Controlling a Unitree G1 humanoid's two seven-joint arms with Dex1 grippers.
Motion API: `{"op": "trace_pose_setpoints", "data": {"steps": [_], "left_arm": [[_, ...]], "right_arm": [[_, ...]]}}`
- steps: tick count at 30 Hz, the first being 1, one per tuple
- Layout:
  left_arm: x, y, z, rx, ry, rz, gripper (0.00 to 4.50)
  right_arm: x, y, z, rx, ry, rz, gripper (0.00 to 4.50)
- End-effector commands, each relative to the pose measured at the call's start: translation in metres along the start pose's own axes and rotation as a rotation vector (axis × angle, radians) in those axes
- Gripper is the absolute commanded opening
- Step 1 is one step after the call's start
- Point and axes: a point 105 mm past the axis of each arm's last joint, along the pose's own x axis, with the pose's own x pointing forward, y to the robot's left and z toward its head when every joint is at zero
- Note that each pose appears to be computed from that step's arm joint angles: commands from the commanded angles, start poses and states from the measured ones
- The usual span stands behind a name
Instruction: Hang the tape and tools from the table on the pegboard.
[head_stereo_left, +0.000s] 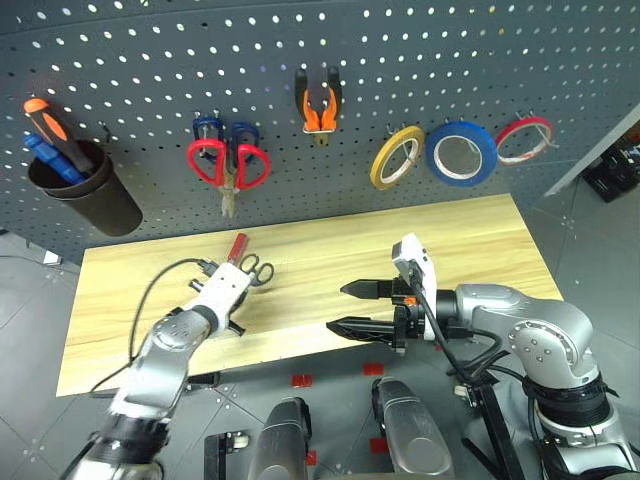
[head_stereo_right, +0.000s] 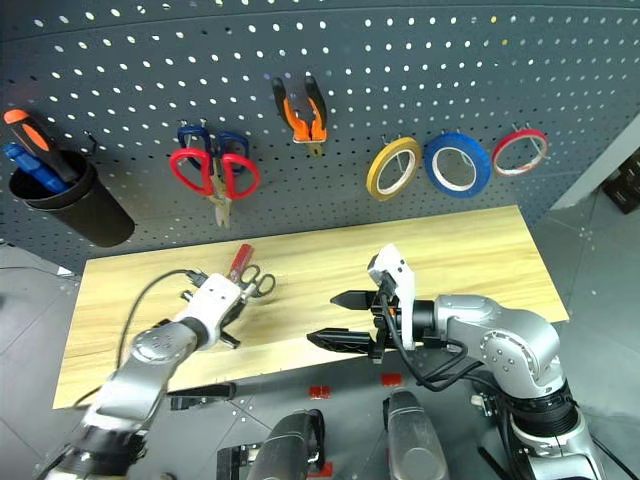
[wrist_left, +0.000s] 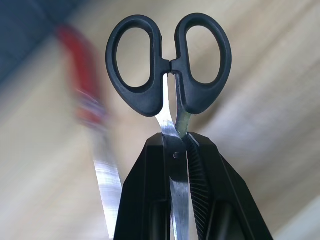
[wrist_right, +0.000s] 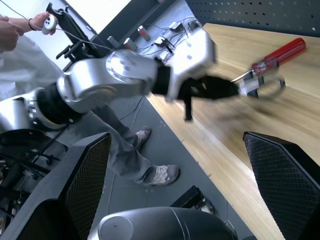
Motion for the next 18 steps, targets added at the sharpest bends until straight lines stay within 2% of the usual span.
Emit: {"op": "trace_pose_setpoints", "data": {"steps": [1,4,12,18], "left_arm": [[-0.016,0.007,0.033,-0.043,-0.184,0.075,0.21],[-0.032,0.009,0.047,-0.093,-0.293,0.124,0.21],[-0.077,0.015,0.072,-0.142,-0.431,0.328,0.21],[-0.086,0.034,0.095,-0.156,-0.512,0.413,0.21]], "right_arm": [[0.001,0.010,0.009,-0.048,-0.035,0.028,4.50],[0.003,0.010,0.010,-0.060,-0.035,0.030,4.50],[0.002,0.012,0.009,-0.108,-0.019,0.033,4.50],[0.004,0.013,0.009,-0.132,-0.017,0.048,4.50]]}}
